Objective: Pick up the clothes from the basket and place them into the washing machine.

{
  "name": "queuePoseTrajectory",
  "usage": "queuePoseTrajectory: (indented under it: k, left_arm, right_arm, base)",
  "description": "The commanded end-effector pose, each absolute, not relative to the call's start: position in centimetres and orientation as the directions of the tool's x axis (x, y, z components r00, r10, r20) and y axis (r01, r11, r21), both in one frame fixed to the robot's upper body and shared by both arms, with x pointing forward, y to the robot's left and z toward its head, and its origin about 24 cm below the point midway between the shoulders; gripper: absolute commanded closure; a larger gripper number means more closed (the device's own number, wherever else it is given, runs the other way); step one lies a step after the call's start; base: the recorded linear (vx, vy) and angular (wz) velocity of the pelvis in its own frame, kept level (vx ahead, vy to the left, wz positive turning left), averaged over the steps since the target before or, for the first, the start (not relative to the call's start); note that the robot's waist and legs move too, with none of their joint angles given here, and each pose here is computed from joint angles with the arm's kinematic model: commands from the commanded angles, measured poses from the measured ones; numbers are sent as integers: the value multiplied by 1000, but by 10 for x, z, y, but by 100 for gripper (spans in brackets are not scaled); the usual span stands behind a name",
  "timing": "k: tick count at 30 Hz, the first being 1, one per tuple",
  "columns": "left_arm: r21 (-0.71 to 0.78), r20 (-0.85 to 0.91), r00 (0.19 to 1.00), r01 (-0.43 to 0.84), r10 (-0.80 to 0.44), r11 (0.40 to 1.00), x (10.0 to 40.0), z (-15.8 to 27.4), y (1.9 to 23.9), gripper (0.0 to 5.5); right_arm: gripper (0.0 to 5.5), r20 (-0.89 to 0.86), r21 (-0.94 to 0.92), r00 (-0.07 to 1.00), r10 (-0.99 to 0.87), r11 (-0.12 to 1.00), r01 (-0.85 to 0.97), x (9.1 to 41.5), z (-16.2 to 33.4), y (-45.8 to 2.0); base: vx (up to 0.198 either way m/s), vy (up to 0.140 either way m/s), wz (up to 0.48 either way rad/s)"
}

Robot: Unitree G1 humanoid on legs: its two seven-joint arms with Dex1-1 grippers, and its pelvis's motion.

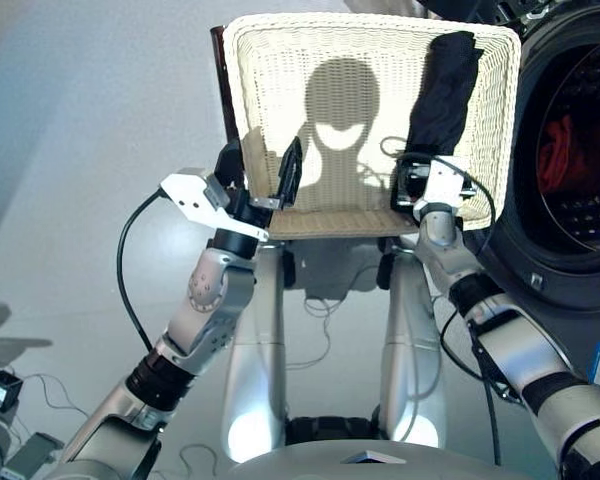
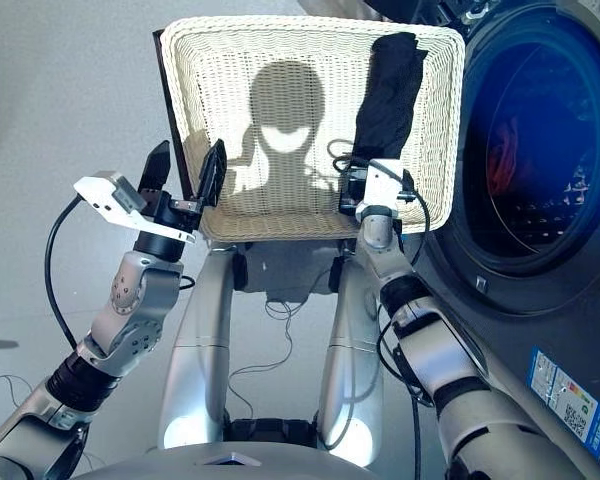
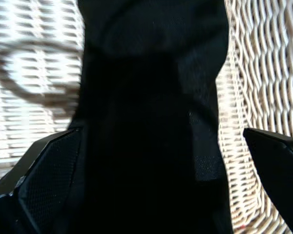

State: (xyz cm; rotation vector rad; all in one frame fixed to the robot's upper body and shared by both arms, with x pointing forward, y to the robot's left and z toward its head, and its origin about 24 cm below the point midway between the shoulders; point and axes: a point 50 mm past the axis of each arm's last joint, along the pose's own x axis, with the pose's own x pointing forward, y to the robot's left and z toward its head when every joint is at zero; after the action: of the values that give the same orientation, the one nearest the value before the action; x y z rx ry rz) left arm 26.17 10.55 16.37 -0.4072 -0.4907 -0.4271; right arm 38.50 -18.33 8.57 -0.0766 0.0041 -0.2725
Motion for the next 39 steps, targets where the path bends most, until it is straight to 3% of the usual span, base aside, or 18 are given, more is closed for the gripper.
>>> queuePoseTrajectory:
  k: [1, 11, 14, 15, 16, 17, 18, 29, 32, 39]
  left_arm:
    - [-252, 652, 690, 589, -316, 767, 246, 187, 92, 0]
    - [-214, 660, 671, 601, -339, 770, 243, 191, 91, 0]
    - [-215, 648, 677, 602, -348, 769, 243, 189, 91, 0]
    - [-218, 644, 680, 602, -350, 768, 244, 188, 91, 0]
    - [-223, 638, 685, 601, -351, 767, 244, 187, 91, 0]
    - [-225, 633, 689, 600, -353, 767, 245, 186, 91, 0]
    - [-228, 629, 692, 600, -354, 767, 245, 185, 92, 0]
    - [-242, 607, 714, 583, -348, 775, 248, 180, 96, 0]
    - [-247, 603, 726, 565, -332, 787, 249, 179, 99, 0]
    - [-266, 579, 768, 495, -273, 827, 247, 172, 112, 0]
  right_arm:
    - [0, 8, -30, 948, -317, 948, 317, 387, 93, -198]
    - [0, -23, -58, 924, -381, 924, 379, 392, 102, -220]
    - [0, -41, 13, 926, -376, 926, 377, 393, 104, -223]
    - [250, -57, 99, 921, -386, 915, 390, 393, 104, -224]
    - [319, -71, 165, 920, -386, 905, 393, 393, 103, -224]
    - [468, -76, 198, 925, -373, 903, 381, 393, 103, -222]
    - [550, -77, 228, 929, -363, 900, 371, 393, 103, -221]
    - [550, -24, 358, 959, -283, 893, 273, 395, 111, -212]
    - [550, 10, 489, 962, -271, 841, 232, 392, 113, -205]
    - [550, 159, 594, 950, -268, 795, 125, 361, 111, -203]
  base:
    - [0, 0, 0]
    - [0, 0, 0]
    - [0, 0, 0]
    - [0, 0, 0]
    - [0, 0, 0]
    - [0, 0, 0]
    - [0, 0, 0]
    - [0, 0, 0]
    - [0, 0, 0]
    - [42, 5, 0]
